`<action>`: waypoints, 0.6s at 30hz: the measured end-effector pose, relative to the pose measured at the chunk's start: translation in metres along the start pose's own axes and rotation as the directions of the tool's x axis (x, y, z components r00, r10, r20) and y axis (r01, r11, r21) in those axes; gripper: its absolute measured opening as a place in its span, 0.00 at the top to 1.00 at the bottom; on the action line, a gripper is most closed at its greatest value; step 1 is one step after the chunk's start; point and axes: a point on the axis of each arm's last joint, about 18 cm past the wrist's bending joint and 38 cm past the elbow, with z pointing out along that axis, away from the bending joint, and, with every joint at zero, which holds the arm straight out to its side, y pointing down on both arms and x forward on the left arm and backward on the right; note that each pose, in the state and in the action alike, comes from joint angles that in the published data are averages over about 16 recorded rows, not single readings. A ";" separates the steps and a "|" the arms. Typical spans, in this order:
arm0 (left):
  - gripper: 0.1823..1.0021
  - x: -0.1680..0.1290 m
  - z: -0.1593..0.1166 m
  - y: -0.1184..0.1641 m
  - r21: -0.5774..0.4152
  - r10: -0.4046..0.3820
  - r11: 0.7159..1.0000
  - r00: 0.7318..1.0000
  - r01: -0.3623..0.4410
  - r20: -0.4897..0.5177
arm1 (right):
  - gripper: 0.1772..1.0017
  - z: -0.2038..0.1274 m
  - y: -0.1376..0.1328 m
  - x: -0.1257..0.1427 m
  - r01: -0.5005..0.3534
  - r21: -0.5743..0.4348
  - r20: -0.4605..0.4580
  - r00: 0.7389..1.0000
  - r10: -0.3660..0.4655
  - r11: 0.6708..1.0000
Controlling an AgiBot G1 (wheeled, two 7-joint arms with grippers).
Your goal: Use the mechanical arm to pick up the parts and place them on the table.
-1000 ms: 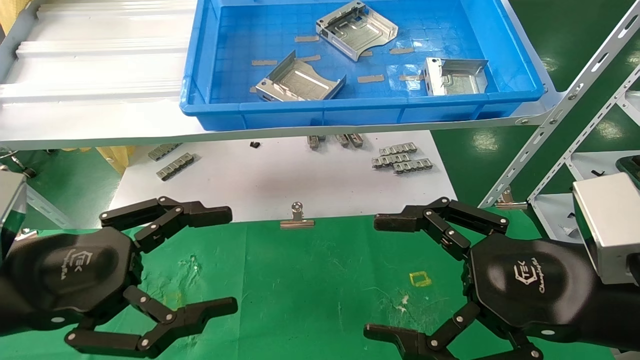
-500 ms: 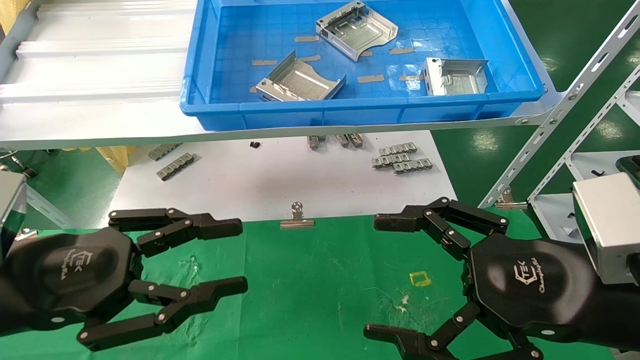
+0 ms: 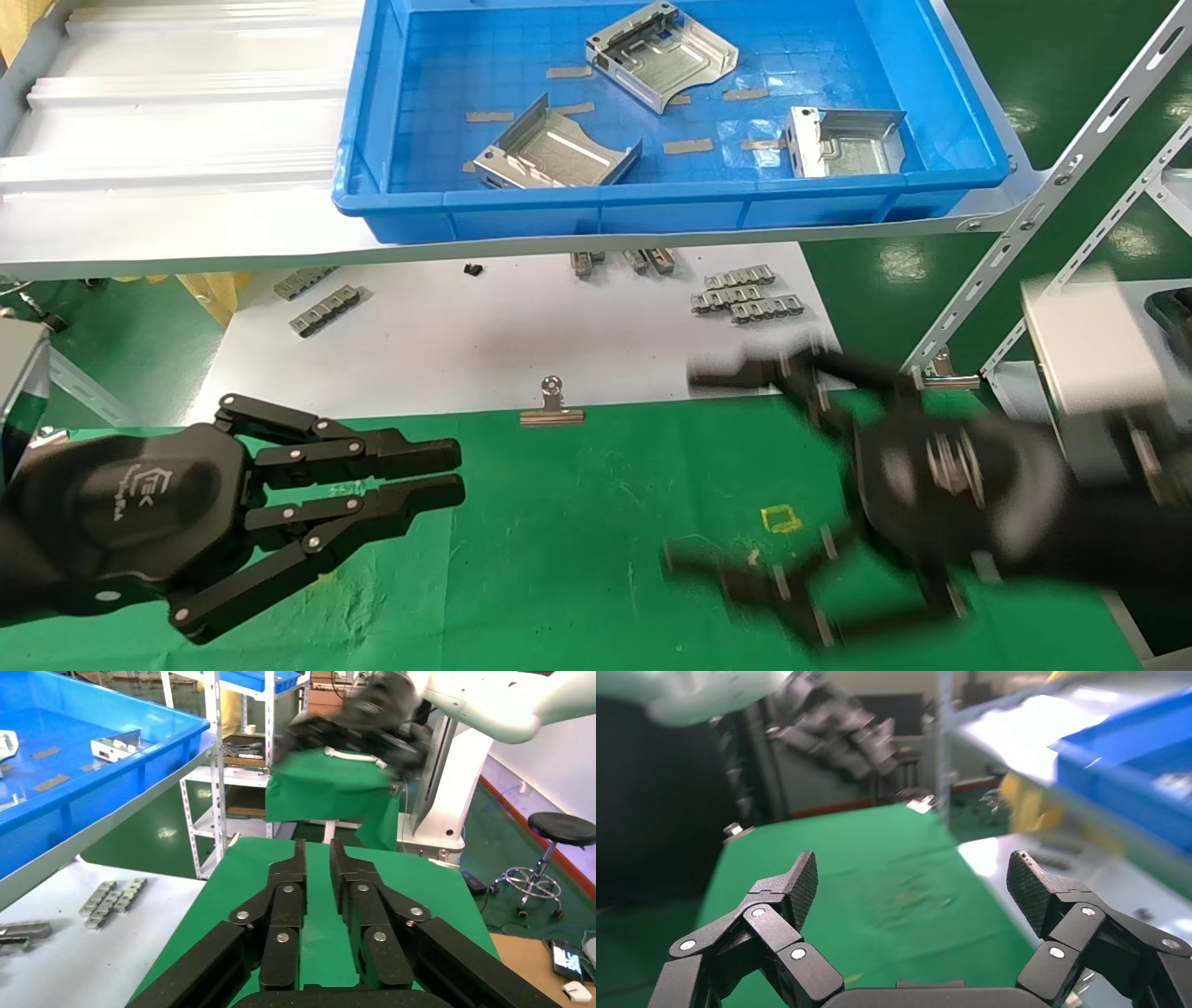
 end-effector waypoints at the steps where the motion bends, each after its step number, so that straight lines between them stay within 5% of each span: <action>1: 0.84 0.000 0.000 0.000 0.000 0.000 1.000 1.000 0.000 0.000 | 0.00 0.003 -0.002 0.007 0.005 -0.003 -0.014 1.000 -0.005 1.000; 10: 0.95 0.000 0.000 0.000 0.000 0.000 1.000 1.000 0.000 0.000 | 0.00 0.050 -0.031 0.097 0.028 -0.066 -0.180 0.983 -0.040 0.997; 18: 0.99 0.000 0.000 0.000 0.000 0.000 1.000 1.000 0.000 0.000 | 0.00 0.101 -0.048 0.173 0.011 -0.203 -0.349 0.934 -0.083 0.979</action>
